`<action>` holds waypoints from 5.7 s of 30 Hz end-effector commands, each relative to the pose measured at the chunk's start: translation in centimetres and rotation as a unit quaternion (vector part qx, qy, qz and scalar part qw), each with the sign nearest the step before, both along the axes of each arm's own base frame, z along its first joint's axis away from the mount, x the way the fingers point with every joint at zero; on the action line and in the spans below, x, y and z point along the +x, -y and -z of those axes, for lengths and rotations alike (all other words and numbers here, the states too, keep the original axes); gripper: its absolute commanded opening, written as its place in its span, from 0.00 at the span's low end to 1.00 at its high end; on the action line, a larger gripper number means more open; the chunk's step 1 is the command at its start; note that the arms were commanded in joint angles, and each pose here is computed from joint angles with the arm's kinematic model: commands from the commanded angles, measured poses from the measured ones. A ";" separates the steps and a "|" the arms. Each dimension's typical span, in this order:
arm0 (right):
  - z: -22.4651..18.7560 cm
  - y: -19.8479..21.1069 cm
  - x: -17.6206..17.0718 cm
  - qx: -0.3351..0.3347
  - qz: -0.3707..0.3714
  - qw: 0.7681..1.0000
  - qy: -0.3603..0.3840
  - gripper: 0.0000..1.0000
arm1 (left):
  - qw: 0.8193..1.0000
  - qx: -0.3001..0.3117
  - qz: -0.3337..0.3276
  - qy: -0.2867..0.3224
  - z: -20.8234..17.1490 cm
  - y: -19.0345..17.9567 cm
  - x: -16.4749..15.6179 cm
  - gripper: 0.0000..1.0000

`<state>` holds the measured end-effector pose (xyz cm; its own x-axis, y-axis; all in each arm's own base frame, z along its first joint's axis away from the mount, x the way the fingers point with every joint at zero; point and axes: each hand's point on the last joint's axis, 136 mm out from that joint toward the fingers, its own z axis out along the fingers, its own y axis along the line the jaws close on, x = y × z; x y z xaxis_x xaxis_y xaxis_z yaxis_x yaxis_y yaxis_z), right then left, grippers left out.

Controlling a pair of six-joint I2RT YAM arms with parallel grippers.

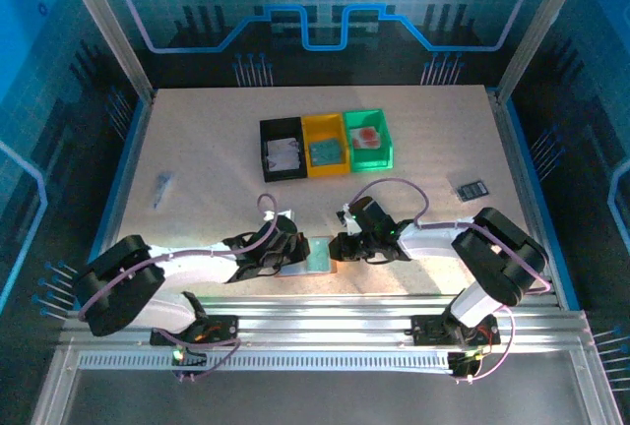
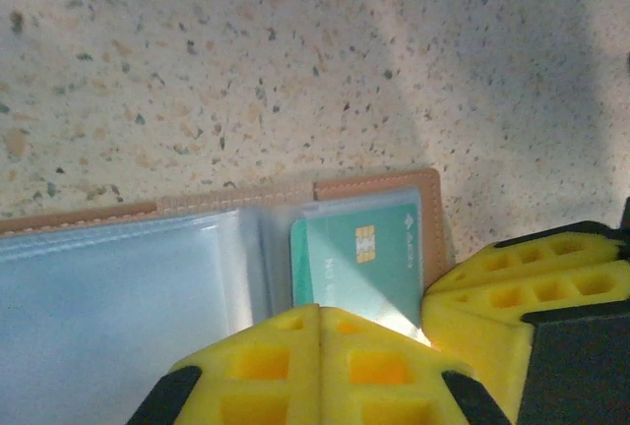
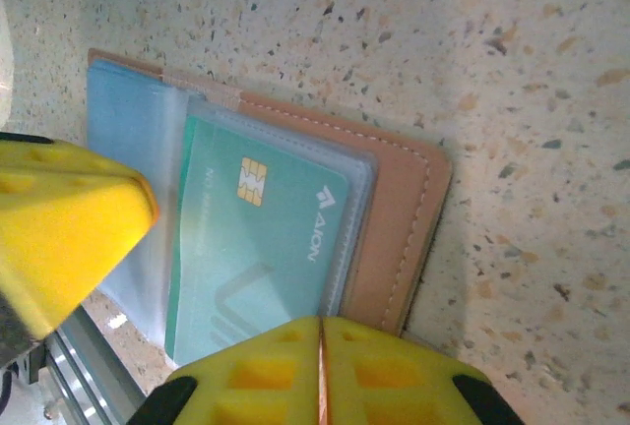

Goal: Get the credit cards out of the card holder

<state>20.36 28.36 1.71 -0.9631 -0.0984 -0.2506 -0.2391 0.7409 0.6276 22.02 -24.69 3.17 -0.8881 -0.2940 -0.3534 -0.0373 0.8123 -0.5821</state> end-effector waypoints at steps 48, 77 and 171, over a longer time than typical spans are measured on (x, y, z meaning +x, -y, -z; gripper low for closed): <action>3.0 0.2 -1.6 -0.037 0.001 0.999 -0.011 0.00 | 0.999 0.012 0.000 -0.046 1.0 0.9 0.1 0.19; 3.5 -1.4 -1.9 -0.013 -0.018 1.000 -0.002 0.00 | 0.988 -0.148 0.019 0.051 -4.5 3.2 0.6 0.14; -12.1 -4.6 -0.8 0.242 -0.048 0.953 0.176 0.50 | 0.964 -0.237 0.017 0.120 -11.3 -1.1 0.2 0.00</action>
